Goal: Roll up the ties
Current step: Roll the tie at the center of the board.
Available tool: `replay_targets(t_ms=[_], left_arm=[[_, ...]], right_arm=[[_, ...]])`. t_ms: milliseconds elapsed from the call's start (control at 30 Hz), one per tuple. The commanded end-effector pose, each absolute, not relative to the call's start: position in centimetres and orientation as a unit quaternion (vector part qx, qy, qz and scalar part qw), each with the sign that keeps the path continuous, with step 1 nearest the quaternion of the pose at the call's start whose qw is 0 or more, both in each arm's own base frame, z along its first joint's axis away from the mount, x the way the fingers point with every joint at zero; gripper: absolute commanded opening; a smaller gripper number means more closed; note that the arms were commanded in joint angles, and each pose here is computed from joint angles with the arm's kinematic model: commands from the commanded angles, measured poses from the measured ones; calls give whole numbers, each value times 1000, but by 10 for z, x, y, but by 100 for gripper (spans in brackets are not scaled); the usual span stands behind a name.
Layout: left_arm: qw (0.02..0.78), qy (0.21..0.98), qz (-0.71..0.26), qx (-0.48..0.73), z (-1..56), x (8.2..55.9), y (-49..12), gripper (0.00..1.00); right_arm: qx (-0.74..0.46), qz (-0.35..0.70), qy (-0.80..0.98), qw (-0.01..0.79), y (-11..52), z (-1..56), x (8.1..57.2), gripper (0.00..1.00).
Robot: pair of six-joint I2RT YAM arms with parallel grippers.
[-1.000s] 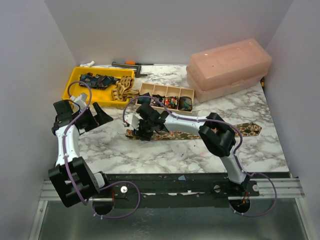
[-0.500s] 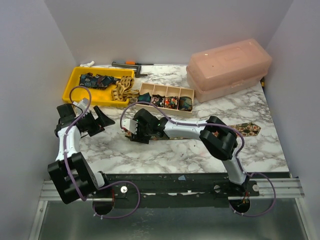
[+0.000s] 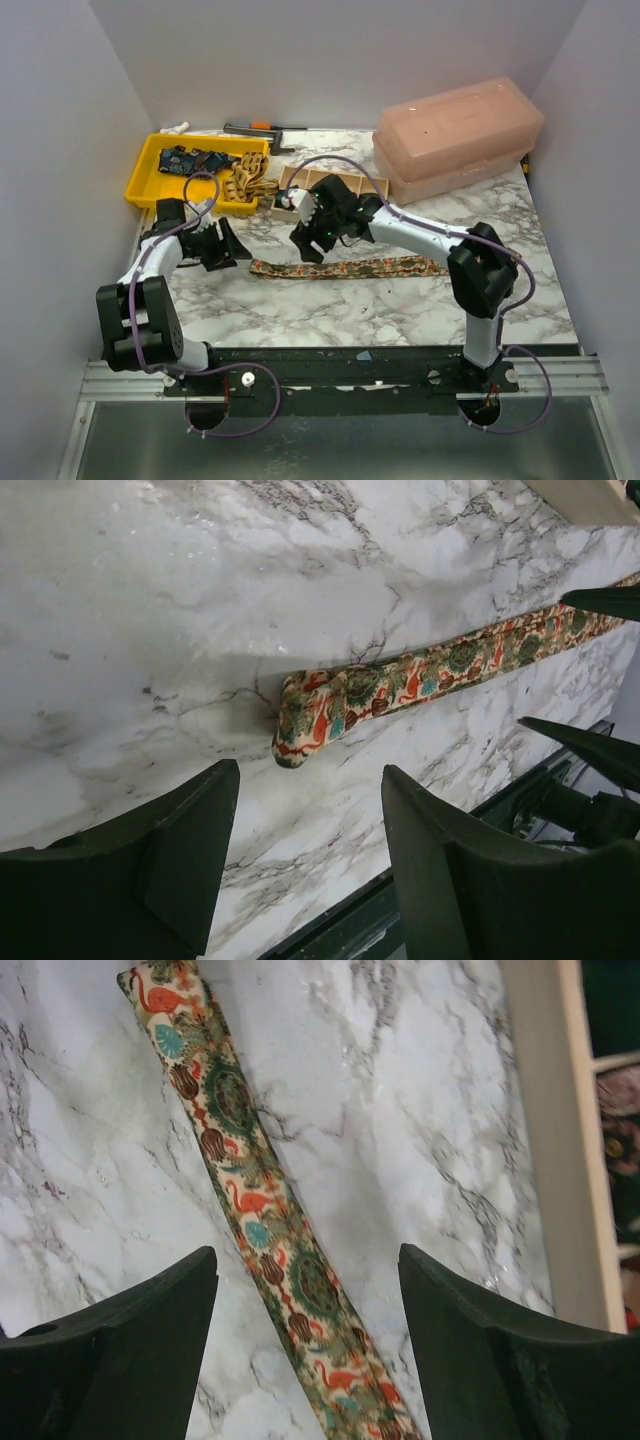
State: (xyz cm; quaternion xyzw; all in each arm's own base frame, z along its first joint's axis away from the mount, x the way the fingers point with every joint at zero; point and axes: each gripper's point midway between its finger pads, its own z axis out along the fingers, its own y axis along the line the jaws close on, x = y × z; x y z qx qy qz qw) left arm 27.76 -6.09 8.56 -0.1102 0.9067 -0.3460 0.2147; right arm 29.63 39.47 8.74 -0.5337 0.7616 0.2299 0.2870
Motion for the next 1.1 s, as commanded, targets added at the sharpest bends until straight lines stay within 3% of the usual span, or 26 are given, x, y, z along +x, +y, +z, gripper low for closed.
replay_targets(t_ms=[0,233,400,700,933,1067], left_arm=[[207,922,-320,-69,82,293,-70,59],[163,939,-296,-63,64,292,-75,49],[151,949,-267,-69,52,283,-67,50],[153,932,-327,-39,56,274,-95,47],[181,908,-378,-13,79,275,-113,11],[207,891,-404,26,100,271,-132,3]], right_arm=[[-496,274,789,239,368,97,273,75],[-438,284,826,212,323,97,283,73],[-424,280,834,217,306,99,286,72],[-379,301,854,191,291,93,292,69],[-341,307,870,180,260,94,297,67],[-328,323,872,168,254,95,293,66]])
